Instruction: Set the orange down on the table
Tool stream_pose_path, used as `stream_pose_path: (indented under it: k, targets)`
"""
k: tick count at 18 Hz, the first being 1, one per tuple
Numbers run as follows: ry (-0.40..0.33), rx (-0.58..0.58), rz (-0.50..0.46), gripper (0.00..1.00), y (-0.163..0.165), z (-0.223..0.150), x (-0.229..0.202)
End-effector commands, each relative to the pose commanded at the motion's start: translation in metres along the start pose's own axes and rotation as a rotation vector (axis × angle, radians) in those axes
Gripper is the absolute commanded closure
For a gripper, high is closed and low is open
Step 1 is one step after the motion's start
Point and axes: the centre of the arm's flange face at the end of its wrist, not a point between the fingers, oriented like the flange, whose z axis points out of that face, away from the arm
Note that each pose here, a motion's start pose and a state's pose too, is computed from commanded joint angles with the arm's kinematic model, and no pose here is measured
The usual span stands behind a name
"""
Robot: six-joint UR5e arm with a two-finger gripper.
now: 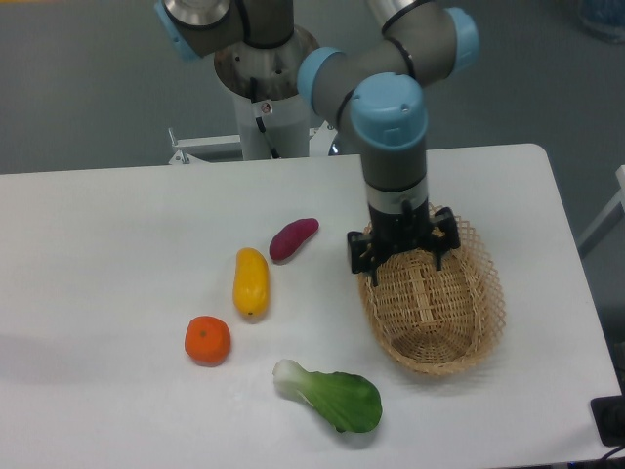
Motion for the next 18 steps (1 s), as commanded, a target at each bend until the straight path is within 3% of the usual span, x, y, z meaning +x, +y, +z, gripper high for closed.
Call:
stream_pose_path:
  k: [9,18]
  targets:
    - [0.018,-0.001,0.142,0.0,-0.0009,0.0074,0.0035]
    - [0.017,0.006,0.163,0.0,-0.0001,0.0033,0.0031]
